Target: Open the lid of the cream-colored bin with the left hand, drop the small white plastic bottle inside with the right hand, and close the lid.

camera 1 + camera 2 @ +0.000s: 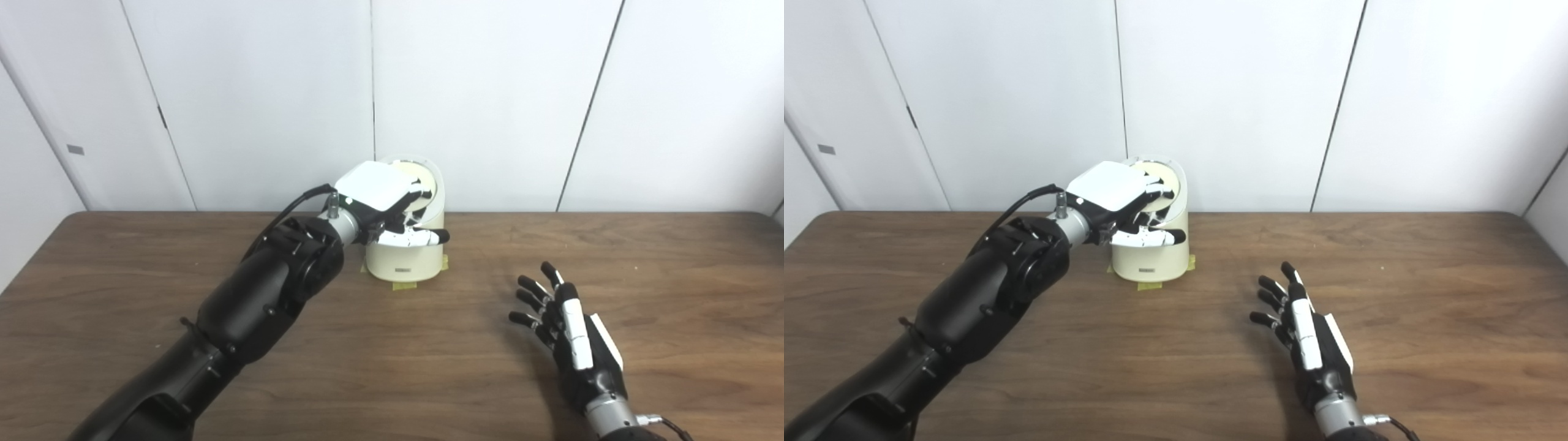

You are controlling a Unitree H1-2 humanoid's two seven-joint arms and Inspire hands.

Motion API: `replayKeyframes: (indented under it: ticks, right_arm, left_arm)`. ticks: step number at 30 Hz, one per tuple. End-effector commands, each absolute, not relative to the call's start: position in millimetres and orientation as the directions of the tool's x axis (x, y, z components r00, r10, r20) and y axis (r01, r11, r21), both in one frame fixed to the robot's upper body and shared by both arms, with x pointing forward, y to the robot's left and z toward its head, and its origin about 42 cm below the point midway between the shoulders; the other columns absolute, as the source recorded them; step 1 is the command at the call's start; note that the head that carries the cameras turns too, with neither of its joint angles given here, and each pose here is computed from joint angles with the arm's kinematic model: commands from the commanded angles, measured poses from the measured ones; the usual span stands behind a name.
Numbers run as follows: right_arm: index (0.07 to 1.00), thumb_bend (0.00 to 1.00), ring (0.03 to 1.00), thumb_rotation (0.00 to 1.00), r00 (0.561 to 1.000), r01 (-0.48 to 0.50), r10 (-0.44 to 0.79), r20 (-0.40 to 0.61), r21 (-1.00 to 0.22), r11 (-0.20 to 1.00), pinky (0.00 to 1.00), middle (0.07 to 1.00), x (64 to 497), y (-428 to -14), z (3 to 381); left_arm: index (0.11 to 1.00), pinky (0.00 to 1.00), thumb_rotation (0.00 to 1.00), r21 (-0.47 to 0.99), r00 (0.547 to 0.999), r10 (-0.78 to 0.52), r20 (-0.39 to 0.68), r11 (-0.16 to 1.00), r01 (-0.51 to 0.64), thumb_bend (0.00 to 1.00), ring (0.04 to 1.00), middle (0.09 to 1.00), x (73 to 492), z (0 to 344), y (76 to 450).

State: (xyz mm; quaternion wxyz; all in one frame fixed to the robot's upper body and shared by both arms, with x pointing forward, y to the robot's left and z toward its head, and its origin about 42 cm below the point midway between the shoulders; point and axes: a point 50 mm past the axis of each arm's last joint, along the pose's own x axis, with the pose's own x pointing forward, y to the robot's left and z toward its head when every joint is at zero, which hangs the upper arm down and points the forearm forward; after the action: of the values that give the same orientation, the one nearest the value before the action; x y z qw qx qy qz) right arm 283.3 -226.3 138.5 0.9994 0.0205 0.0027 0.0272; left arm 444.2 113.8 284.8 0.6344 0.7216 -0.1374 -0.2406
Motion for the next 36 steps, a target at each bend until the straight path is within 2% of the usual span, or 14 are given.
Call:
replayKeyframes:
  ticks: [1, 8, 14, 20, 25, 30, 36]
  right_arm:
    - [0.999, 0.53, 0.891, 1.0, 0.993, -0.071, 0.066, 0.093, 0.051, 0.996, 0.76, 0.887, 287.6, -225.0, 159.2]
    - [0.996, 0.53, 0.907, 1.0, 0.993, -0.069, 0.063, 0.096, 0.058, 0.996, 0.78, 0.889, 286.5, -225.1, 161.2]
    - [0.99, 0.54, 0.906, 1.0, 0.994, -0.064, 0.058, 0.091, 0.07, 0.995, 0.79, 0.886, 286.2, -225.1, 160.2]
    - [0.993, 0.53, 0.897, 1.0, 0.994, -0.068, 0.062, 0.091, 0.071, 0.995, 0.76, 0.885, 287.8, -225.1, 160.8]
    - [0.989, 0.56, 0.908, 1.0, 0.994, -0.073, 0.066, 0.092, 0.068, 0.995, 0.78, 0.885, 289.0, -225.7, 162.1]
    - [0.987, 0.56, 0.903, 1.0, 0.994, -0.07, 0.064, 0.086, 0.063, 0.996, 0.77, 0.888, 289.6, -226.4, 161.9]
    - [0.98, 0.53, 0.88, 1.0, 0.994, -0.073, 0.068, 0.082, 0.069, 0.995, 0.74, 0.877, 290.2, -225.8, 160.2]
  left_arm:
    - [0.9, 0.9, 1.0, 0.916, 0.81, -0.431, -0.397, -0.241, 0.321, 0.6, 0.925, 0.922, 439.6, 233.0, 128.3]
    - [0.884, 0.88, 1.0, 0.896, 0.784, -0.435, -0.442, -0.253, 0.365, 0.62, 0.891, 0.898, 431.0, 219.7, 126.3]
    - [0.885, 0.89, 1.0, 0.89, 0.775, -0.438, -0.456, -0.247, 0.384, 0.62, 0.9, 0.901, 425.2, 214.0, 123.9]
    - [0.883, 0.89, 1.0, 0.897, 0.779, -0.446, -0.44, -0.253, 0.361, 0.62, 0.903, 0.903, 424.5, 217.8, 123.2]
    - [0.882, 0.91, 1.0, 0.907, 0.79, -0.447, -0.42, -0.248, 0.342, 0.61, 0.905, 0.903, 424.9, 222.8, 126.0]
    - [0.907, 0.93, 1.0, 0.938, 0.816, -0.463, -0.346, -0.188, 0.29, 0.58, 0.929, 0.923, 427.2, 243.1, 130.0]
    - [0.9, 0.89, 1.0, 0.989, 0.849, -0.51, -0.139, -0.028, 0.145, 0.54, 0.905, 0.909, 431.1, 266.7, 140.8]
